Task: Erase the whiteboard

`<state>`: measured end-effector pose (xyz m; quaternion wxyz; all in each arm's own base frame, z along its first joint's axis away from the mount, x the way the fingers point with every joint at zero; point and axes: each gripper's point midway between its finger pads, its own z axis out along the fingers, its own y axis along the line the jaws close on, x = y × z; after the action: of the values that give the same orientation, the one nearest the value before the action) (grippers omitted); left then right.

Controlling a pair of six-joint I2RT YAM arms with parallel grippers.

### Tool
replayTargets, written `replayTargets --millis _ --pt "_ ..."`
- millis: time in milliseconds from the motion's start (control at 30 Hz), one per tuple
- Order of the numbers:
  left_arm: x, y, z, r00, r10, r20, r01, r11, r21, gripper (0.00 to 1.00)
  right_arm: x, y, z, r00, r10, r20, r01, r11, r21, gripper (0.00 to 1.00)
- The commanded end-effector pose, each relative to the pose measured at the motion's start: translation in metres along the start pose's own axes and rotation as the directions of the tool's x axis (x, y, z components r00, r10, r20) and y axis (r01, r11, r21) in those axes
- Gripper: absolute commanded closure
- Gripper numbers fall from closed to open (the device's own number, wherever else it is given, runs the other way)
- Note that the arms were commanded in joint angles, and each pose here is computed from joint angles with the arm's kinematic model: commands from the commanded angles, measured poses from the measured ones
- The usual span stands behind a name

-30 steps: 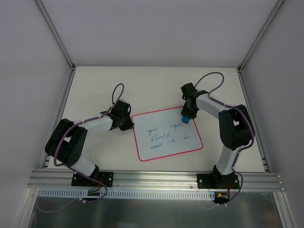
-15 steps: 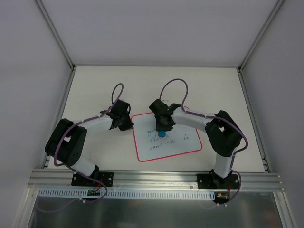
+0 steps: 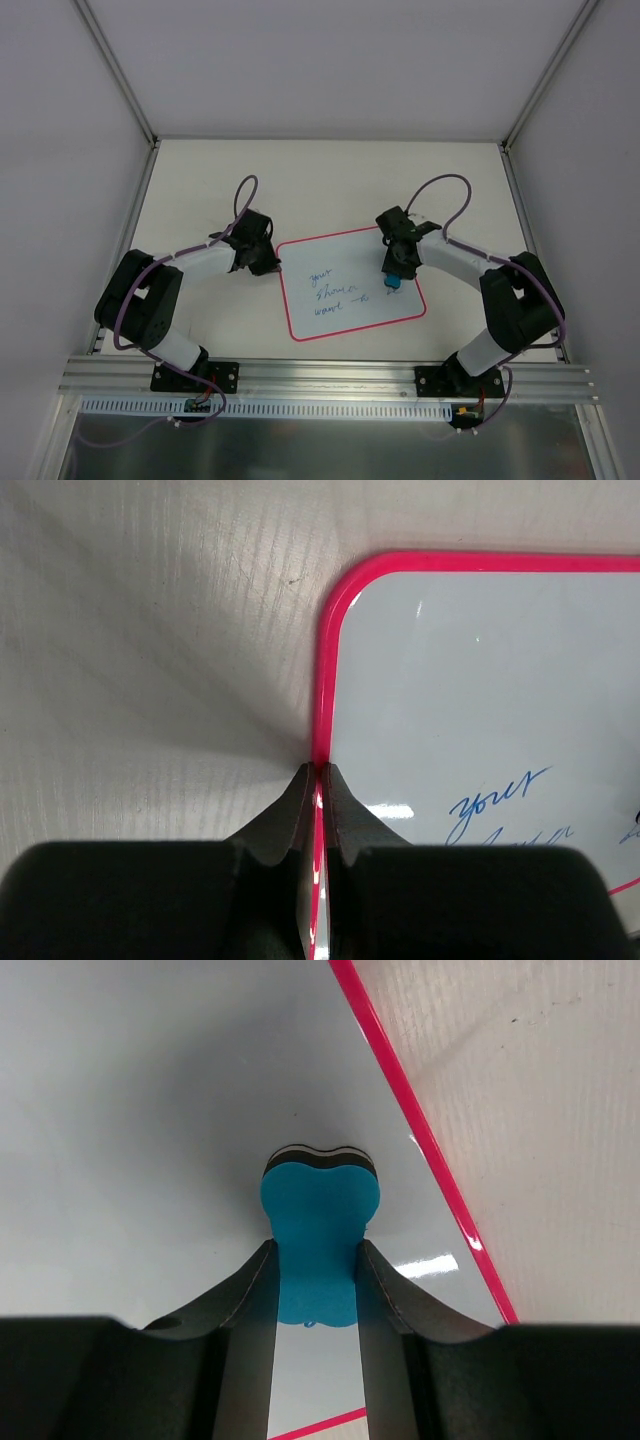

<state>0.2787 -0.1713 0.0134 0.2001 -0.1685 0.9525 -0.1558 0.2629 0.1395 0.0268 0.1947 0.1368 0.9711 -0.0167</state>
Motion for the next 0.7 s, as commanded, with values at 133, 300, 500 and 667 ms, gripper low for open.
replayTargets --millis 133,300,500,667 --pt "0.045 0.058 -0.001 0.986 0.006 -0.165 -0.039 0.98 -0.196 1.0 0.011 0.026 0.003 0.994 -0.112 -0.02 0.112 0.994 0.016 0.99" --pt "0.047 0.053 -0.003 0.984 0.001 -0.176 -0.033 0.984 -0.176 1.0 0.025 0.109 0.004 0.974 -0.223 -0.03 0.219 0.971 -0.099 1.0" --pt "0.045 0.052 -0.004 0.986 -0.008 -0.168 -0.021 0.985 -0.173 1.0 0.059 0.174 0.002 0.951 -0.302 -0.067 0.283 0.937 -0.205 1.0" --pt "0.046 0.051 -0.003 0.985 -0.012 -0.171 -0.018 0.985 -0.173 1.0 0.077 0.196 0.003 0.938 -0.335 -0.086 0.308 0.922 -0.235 1.0"
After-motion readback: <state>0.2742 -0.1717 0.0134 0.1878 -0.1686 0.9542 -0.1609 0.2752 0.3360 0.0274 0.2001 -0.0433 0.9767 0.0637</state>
